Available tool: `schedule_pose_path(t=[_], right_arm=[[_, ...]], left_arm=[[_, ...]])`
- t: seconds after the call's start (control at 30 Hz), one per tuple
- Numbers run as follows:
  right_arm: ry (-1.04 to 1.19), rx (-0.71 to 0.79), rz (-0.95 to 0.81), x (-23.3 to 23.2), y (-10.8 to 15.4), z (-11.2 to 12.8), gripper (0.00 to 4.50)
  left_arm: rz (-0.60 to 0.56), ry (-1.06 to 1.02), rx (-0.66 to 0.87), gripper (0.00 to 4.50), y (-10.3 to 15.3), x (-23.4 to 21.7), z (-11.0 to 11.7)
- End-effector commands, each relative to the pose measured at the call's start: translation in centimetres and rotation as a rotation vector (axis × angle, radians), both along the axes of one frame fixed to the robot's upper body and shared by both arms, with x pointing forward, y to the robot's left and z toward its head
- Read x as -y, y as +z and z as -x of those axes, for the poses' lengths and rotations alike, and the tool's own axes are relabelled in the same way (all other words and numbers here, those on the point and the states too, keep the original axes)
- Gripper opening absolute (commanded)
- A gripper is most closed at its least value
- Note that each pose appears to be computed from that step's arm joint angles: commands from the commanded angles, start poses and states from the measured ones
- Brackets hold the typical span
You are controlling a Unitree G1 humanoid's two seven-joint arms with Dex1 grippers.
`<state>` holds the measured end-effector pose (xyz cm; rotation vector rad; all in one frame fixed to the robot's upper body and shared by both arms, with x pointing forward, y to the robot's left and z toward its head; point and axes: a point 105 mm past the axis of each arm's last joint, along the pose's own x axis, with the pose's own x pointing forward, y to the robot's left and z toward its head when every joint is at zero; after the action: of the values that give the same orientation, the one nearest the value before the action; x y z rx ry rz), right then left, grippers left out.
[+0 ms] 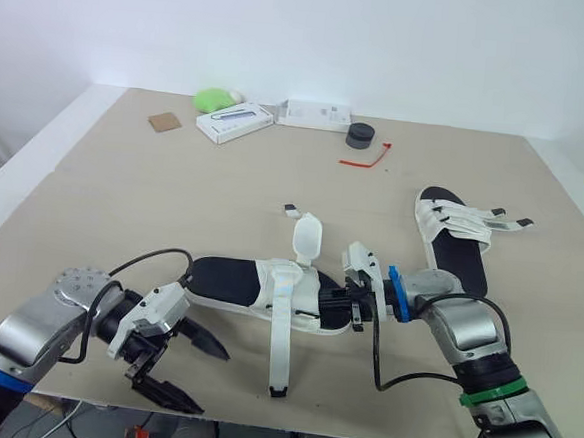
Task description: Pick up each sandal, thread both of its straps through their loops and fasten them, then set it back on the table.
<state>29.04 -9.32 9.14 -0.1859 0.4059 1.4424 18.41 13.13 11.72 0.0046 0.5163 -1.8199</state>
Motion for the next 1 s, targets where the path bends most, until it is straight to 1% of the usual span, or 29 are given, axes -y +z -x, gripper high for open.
schedule_pose_path(t=[0.03, 0.13, 0.23, 0.4, 0.57, 0.67, 0.73, 0.87, 0.9, 1.0], right_arm=[[-0.012, -0.129, 0.08, 0.2, -3.5, 1.3, 0.0], [-0.013, -0.132, 0.078, 0.2, -3.5, 1.4, 0.0], [-0.013, -0.134, 0.076, 0.2, -3.4, 1.6, 0.0], [-0.018, -0.134, 0.078, 0.2, -3.5, 1.5, 0.0], [-0.023, -0.129, 0.071, 0.0, -3.3, 1.4, 0.0], [-0.03, -0.127, 0.066, 0.0, -3.2, 1.3, 0.0], [-0.032, -0.126, 0.066, 0.0, -3.3, 1.3, 0.0], [-0.037, -0.123, 0.066, 0.0, -3.2, 1.1, 0.0], [-0.039, -0.122, 0.065, 0.0, -3.2, 1.0, 0.0], [-0.041, -0.12, 0.066, 0.1, -3.1, 1.0, 0.0]], left_arm=[[0.009, 0.165, -0.242, 3.83, -0.2, 1.3, -0.2], [0.03, 0.311, -0.363, 3.83, -1.2, 2.9, -1.4], [-0.007, 0.392, -0.399, 3.83, -2.2, 3.7, -2.6], [-0.052, 0.414, -0.42, 3.83, -3.4, 4.8, -3.6], [-0.047, 0.388, -0.435, 3.83, -3.2, 6.3, -4.5], [-0.052, 0.347, -0.443, 3.02, -3.0, 6.8, -4.4], [-0.054, 0.336, -0.446, 2.26, -3.0, 6.9, -4.4], [-0.051, 0.332, -0.45, 0.2, -3.0, 6.8, -4.5], [-0.043, 0.335, -0.452, 0.02, -2.9, 6.7, -4.5], [-0.008, 0.348, -0.47, 0.02, -2.4, 6.6, -4.8]])
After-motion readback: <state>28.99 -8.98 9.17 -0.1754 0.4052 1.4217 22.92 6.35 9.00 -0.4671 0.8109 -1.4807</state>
